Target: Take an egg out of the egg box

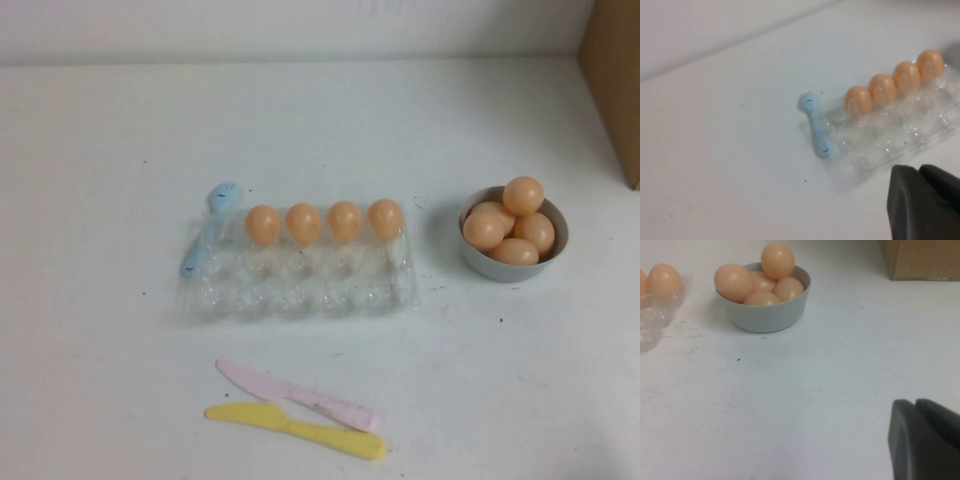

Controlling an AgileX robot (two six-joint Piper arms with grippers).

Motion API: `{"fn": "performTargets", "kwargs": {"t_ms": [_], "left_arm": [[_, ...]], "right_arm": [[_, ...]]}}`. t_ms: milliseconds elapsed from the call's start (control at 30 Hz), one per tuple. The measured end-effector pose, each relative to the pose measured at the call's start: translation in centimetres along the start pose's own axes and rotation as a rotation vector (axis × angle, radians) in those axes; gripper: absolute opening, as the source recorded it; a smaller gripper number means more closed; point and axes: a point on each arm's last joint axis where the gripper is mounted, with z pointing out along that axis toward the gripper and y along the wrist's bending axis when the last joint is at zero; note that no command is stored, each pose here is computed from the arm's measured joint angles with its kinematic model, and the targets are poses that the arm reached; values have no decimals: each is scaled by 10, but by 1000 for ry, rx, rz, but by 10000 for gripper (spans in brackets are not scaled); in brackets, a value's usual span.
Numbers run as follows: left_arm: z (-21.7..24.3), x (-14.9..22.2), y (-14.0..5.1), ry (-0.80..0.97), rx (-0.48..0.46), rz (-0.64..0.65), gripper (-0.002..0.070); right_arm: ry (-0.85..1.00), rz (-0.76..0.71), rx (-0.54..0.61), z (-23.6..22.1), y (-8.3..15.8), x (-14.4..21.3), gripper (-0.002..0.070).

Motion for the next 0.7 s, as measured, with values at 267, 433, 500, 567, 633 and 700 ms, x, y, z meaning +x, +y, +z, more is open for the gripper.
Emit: {"fn": "performTargets", "kwargs": {"t_ms": [267,433,500,567,633,700], "left_arm": [[-15,54,1,-254,-177,-83,-3],[-12,84,-6,-323,-268,-126,-3],[-7,92,-7,-321,-292,-140,-3],[-1,101,-7,-294,-314,-150,-3],[4,109,-7,-265,-329,-155,-3],[9,118,-7,-236,-338,-164,-3]], "right_arm": [[0,0,0,0,0,0,-18],[0,0,0,0,0,0,-18],[0,0,0,0,0,0,-18],[0,0,0,0,0,0,-18],[0,0,0,0,0,0,-18],[0,0,0,0,0,0,-18]]}}
